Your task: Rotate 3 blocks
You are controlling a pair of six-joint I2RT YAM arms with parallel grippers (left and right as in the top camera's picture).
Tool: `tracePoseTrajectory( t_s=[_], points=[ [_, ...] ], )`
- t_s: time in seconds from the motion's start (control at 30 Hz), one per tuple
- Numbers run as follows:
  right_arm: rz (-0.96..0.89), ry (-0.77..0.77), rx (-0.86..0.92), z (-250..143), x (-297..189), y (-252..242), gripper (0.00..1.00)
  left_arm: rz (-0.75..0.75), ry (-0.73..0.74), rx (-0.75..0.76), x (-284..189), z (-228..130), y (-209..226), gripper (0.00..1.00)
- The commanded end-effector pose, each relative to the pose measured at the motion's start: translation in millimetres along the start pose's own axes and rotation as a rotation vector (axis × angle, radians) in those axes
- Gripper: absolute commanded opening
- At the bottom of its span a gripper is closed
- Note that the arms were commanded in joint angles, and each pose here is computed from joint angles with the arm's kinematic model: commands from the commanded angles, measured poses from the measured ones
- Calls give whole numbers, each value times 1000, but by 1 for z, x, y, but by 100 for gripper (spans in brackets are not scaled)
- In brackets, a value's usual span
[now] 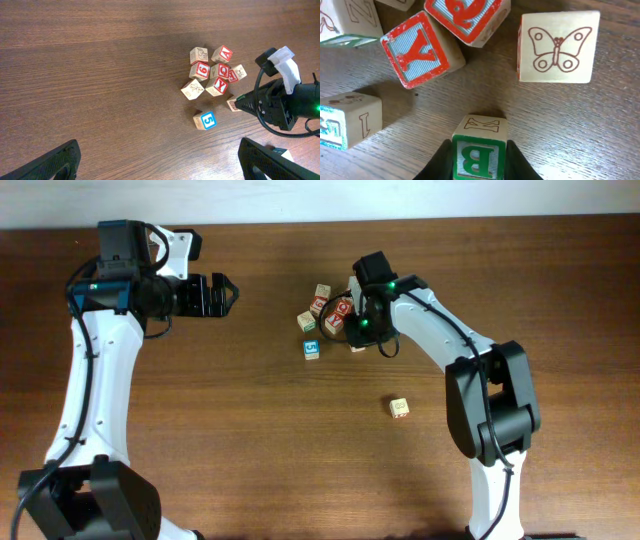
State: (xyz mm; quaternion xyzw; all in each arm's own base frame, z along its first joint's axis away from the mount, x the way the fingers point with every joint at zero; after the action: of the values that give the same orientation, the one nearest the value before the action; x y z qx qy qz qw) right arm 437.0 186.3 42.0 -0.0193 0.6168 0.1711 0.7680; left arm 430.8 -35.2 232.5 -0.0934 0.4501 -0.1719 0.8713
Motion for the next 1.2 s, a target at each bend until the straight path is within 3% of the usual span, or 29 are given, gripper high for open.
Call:
tracePoseTrajectory(
  t_s=[0.0, 0.07, 0.1, 0.17, 0.27, 0.43, 0.63, 0.7, 0.77, 0.83, 0.97, 1.0, 1.03, 1.17],
  points=[
    [-13, 19, 120, -4, -9, -3, 18, -13, -13, 3, -2, 5, -2, 99],
    [-7, 4, 140, -7, -45, 4, 17, -13, -13, 3, -2, 5, -2, 99],
    [-12, 34, 148, -20, -68, 7, 11, -13, -13, 3, -2, 5, -2, 99],
    [-36, 196, 181, -60, -84, 6, 10, -13, -13, 3, -2, 5, -2, 99],
    [-58, 352, 150, -106, -65, 19, 11, -13, -13, 3, -2, 5, -2, 99],
    [-105, 394, 97, -138, -32, 20, 12, -13, -13, 3, -2, 5, -2, 99],
    [-107, 399, 98, -139, -32, 20, 29, -13, -13, 3, -2, 5, -2, 99],
    [-108, 405, 99, -140, -33, 19, 40, -13, -13, 3, -2, 5, -2, 99],
    [-107, 400, 99, -137, -36, 20, 41, -13, -13, 3, -2, 5, -2, 99],
    [-90, 333, 78, -109, -53, 28, 41, -13, -13, 3, -2, 5, -2, 99],
    [23, -100, 17, 4, -76, 64, 55, -13, -13, 3, -2, 5, -2, 99],
    [43, -156, 23, 17, -71, 74, 56, -13, -13, 3, -2, 5, -2, 99],
    [64, -204, 3, 29, -56, 89, 64, -13, -13, 3, -2, 5, -2, 99],
    [64, -162, 45, 25, 11, 102, 64, -13, -13, 3, -2, 5, -2, 99]
  ],
)
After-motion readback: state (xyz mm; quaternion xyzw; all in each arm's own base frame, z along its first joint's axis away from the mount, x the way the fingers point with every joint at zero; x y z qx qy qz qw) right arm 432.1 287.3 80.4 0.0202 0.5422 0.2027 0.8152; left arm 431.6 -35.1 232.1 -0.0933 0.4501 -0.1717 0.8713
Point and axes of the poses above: each gripper's point midway between its finger pads, its own x axis out along the fingers, its own y axis along the line the jaws close on, z = x × y, the point moved 2 cm from there along -x, back along the fingers, and after that the axes turned 2 degrees about -x, right-handed, at the moved point
